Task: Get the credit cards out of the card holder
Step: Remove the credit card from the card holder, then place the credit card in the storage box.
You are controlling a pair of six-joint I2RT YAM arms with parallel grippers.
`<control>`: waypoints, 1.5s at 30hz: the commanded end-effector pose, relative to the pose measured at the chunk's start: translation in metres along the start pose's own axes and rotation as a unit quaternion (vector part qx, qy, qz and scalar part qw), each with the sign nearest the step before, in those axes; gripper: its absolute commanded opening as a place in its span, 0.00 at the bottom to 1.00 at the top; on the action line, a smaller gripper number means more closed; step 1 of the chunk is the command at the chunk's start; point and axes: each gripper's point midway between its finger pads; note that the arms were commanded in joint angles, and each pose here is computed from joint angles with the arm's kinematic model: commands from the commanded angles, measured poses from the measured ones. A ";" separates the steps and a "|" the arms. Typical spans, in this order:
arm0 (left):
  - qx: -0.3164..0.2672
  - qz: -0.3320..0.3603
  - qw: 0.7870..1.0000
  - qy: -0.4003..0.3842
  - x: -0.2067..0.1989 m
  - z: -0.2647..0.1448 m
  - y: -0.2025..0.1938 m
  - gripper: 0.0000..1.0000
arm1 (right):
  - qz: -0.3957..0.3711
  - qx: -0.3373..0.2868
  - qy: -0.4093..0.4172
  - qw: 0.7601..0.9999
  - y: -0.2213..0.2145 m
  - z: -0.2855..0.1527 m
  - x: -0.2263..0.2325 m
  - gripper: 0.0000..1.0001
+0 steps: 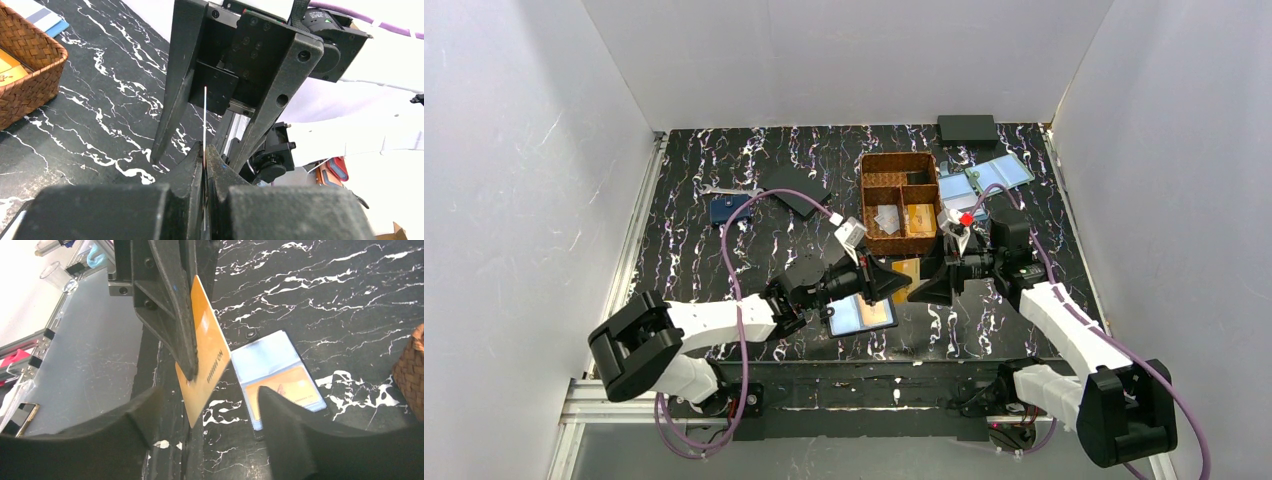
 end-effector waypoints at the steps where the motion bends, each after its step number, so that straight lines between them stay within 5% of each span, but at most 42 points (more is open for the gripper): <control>1: -0.033 0.020 0.999 -0.030 -0.018 0.010 0.022 0.00 | -0.013 -0.010 0.027 1.000 0.009 0.003 0.006 0.50; 5: -0.052 0.021 0.998 -0.014 -0.013 0.004 0.028 0.09 | -0.028 -0.015 0.041 0.999 0.013 0.002 0.011 0.05; 9: -0.115 0.023 0.989 0.091 0.025 -0.053 0.036 0.91 | -0.031 -0.023 -0.041 0.998 0.020 -0.014 -0.018 0.01; 10: -0.114 0.017 0.987 0.108 0.031 -0.070 0.033 0.98 | -0.025 -0.019 -0.085 0.996 0.021 -0.020 -0.034 0.01; 13: -0.089 -0.020 0.986 0.139 0.046 -0.117 0.005 0.98 | 0.033 0.046 -0.279 0.959 0.025 -0.057 -0.114 0.01; 19: -0.124 -0.092 0.980 0.128 0.056 -0.155 -0.018 0.98 | 0.108 0.117 -0.364 0.918 0.028 -0.082 -0.177 0.01; 27: -0.101 -0.097 0.980 0.138 0.055 -0.158 -0.023 0.98 | 0.174 0.170 -0.361 0.900 0.008 -0.082 -0.213 0.01; 45: -0.088 -0.121 0.978 0.143 0.055 -0.156 -0.028 0.98 | 0.216 0.192 -0.309 0.906 -0.009 -0.054 -0.227 0.10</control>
Point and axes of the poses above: each gripper's point midway between its finger pads, its own z axis out along the fingers, its own x axis along the line the jaws close on, y = z × x, and after that the axes turned 3 degrees about -z, right-handed
